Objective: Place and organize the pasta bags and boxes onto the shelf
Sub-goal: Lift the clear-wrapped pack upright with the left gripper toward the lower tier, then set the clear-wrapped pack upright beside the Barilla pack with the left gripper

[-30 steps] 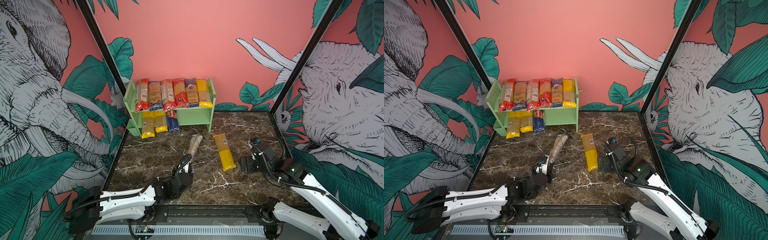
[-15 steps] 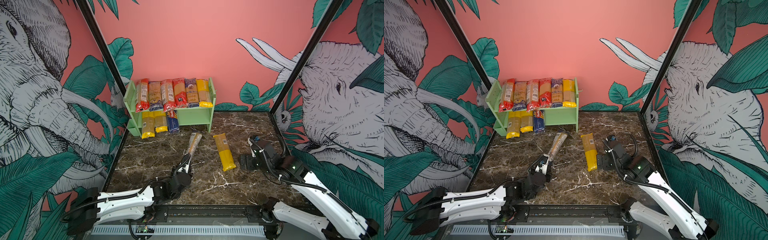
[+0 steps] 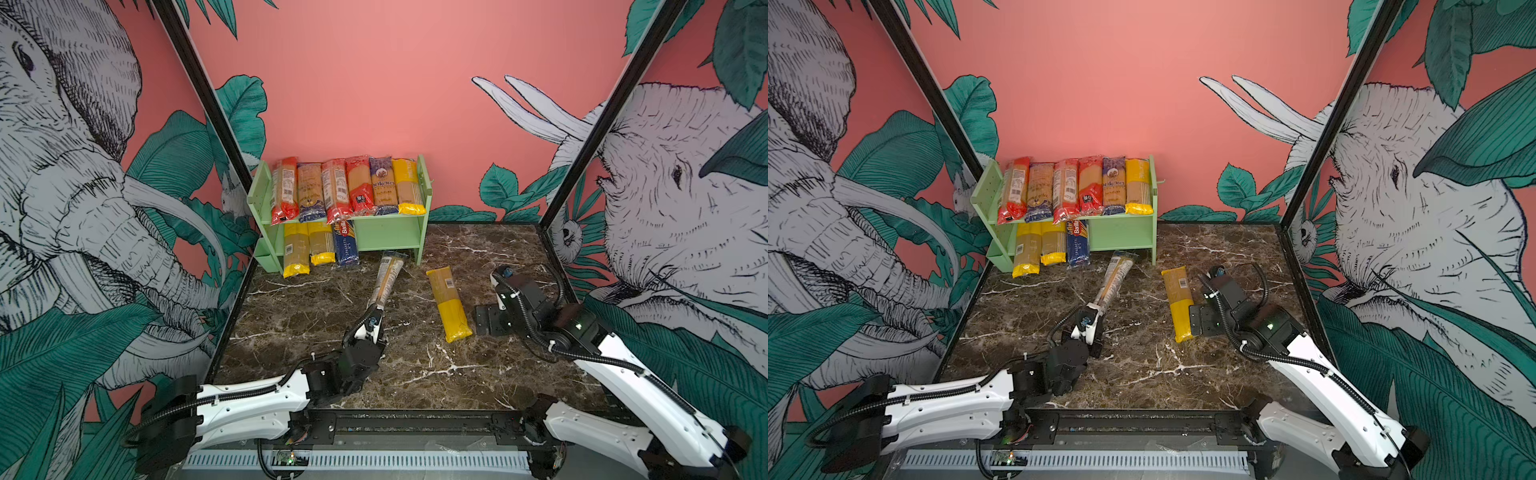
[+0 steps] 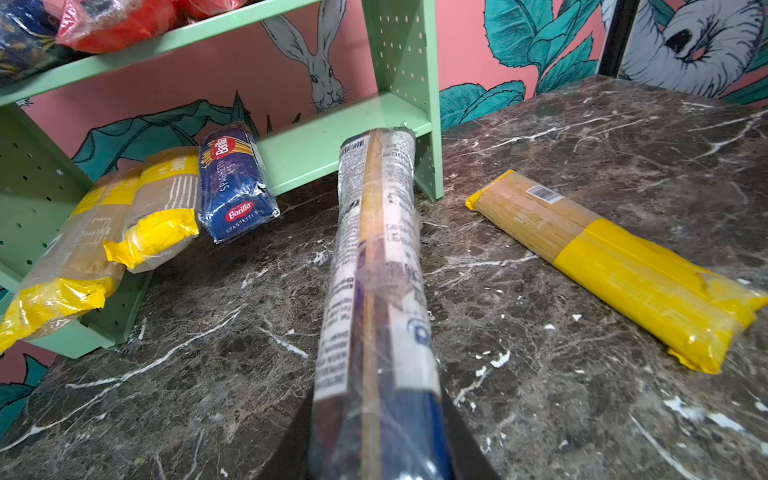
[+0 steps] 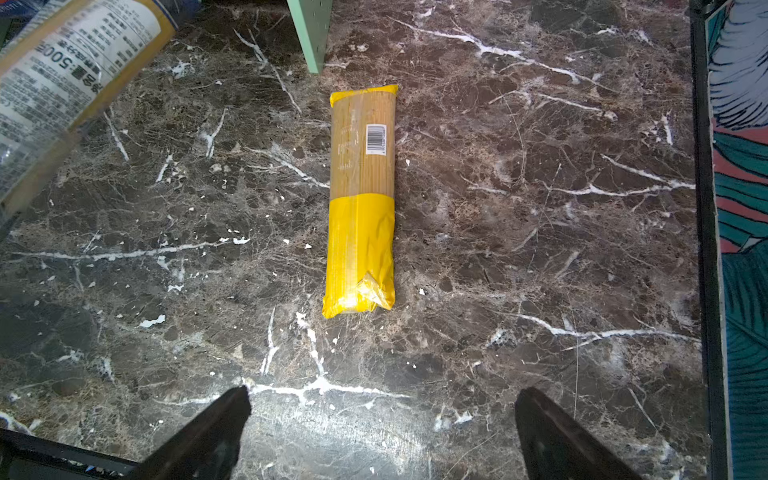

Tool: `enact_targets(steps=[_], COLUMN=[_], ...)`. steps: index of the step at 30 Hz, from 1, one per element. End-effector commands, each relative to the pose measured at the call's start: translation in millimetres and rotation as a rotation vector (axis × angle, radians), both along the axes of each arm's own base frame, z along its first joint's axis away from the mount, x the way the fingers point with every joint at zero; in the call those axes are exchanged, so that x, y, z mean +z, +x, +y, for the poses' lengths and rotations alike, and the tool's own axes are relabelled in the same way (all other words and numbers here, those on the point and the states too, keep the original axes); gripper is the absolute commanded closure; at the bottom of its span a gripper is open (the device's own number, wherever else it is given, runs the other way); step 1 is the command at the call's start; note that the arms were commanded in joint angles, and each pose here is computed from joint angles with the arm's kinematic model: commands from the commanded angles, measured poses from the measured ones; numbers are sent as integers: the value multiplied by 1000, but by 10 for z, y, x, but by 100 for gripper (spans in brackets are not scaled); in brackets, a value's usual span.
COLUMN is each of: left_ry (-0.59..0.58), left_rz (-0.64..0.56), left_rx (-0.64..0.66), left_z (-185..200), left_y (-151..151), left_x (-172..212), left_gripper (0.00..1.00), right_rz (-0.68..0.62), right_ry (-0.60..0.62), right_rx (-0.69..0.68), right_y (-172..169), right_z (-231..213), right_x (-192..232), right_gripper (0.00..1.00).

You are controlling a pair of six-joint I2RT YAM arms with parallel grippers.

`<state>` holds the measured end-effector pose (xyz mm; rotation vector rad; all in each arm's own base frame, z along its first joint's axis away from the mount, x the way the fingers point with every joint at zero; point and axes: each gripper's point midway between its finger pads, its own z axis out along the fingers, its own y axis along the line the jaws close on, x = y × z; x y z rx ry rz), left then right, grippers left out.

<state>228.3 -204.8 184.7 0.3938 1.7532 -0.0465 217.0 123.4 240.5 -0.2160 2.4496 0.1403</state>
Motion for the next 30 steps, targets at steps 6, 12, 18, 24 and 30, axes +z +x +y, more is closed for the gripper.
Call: enact_targets(steps=[6,12,18,24,30], left_ry=[-239,-262,-292,-286,-296], left_rz=[-154,-174,-184,-190,-187], left_rx=[115,199,294,338,409], left_z=[73,123,59,-121,-128], left_y=[481,906,1306,1621,1873], left_x=[766,816,841,860,798], left_gripper=[100,100,100,100,100], right_rz=[-42,-47,-50,-53,-41], right_ry=[-28,-70,-91,-90,-83], right_rx=[5,0,1,-1,-5], right_y=[73,112,151,163,160], right_z=[-4,-39,-45,-76,-119], right_x=[175,199,211,221,181], right_gripper=[1,1,1,1,1])
